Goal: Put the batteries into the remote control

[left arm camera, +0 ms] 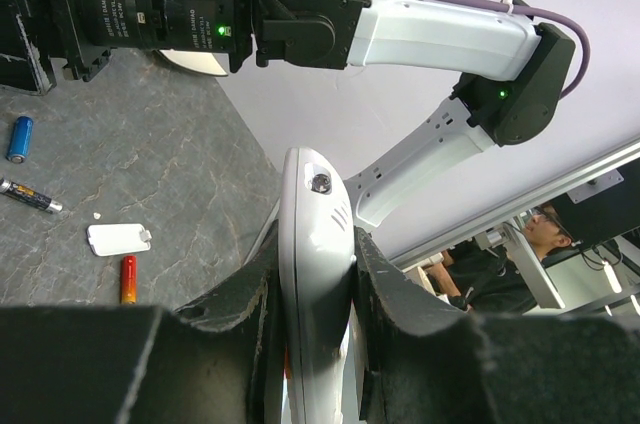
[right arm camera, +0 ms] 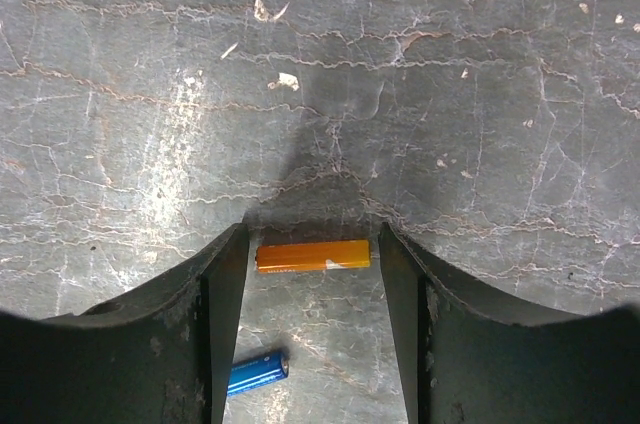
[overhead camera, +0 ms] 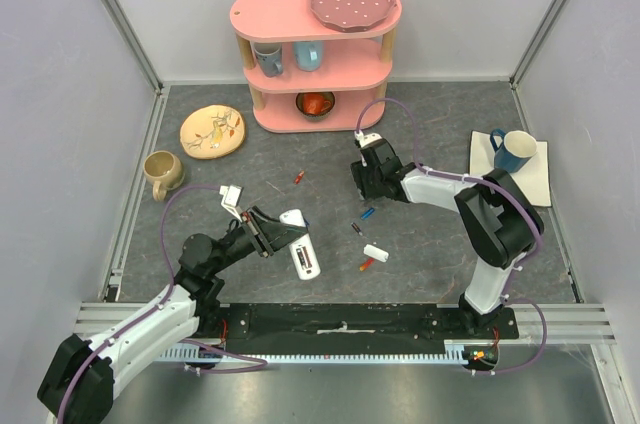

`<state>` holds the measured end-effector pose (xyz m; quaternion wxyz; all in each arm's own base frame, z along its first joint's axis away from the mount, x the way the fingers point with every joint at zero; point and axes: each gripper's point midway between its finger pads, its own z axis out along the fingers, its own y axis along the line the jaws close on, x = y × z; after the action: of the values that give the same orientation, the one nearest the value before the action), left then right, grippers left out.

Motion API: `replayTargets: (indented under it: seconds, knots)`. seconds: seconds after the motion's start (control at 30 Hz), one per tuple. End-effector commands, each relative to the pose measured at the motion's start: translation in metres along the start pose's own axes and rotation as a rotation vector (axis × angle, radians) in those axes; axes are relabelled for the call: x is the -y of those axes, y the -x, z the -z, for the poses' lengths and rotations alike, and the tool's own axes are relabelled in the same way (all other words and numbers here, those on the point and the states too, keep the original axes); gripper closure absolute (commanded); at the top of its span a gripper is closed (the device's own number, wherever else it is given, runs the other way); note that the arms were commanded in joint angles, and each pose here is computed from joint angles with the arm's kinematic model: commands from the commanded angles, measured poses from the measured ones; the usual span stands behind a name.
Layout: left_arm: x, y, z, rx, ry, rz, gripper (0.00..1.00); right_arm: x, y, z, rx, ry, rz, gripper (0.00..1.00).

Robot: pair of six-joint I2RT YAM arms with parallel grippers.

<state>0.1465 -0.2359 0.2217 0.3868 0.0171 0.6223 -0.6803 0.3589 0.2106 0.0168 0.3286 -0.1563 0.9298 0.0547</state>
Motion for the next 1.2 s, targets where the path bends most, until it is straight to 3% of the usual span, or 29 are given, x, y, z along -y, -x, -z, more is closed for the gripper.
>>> replayTargets:
  seconds: [0.0,0.3,0.63,0.77,0.87,0.93,1.0,1.17]
  knots:
    - [-0.023,-0.021,0.013,-0.04,0.03,-0.018,0.98,0.009,-0.038,0.005,-0.121,-0.024,0.006,0.37]
    - [-0.023,-0.022,0.014,-0.042,0.029,-0.013,0.98,0.01,-0.043,0.005,-0.138,-0.026,0.007,0.4]
    - [-0.017,-0.021,0.015,-0.04,0.006,-0.017,0.98,0.002,-0.018,0.014,-0.073,0.04,0.106,0.85]
    - [-0.011,-0.02,0.016,-0.037,-0.016,-0.019,0.98,-0.016,0.011,0.025,-0.001,0.13,0.165,0.89]
    - [-0.005,-0.021,0.018,-0.041,-0.04,-0.023,0.98,-0.034,0.028,0.033,0.064,0.222,0.303,0.87]
    - [0.0,-0.022,0.02,-0.043,-0.06,-0.026,0.98,-0.039,0.035,0.037,0.092,0.244,0.453,0.93]
    - [0.0,-0.024,0.022,-0.05,-0.06,-0.023,0.98,-0.044,0.046,0.046,0.108,0.252,0.544,1.0]
    - [0.004,-0.025,0.028,-0.035,-0.082,-0.026,0.98,-0.033,0.07,0.055,0.134,0.2,0.805,1.0]
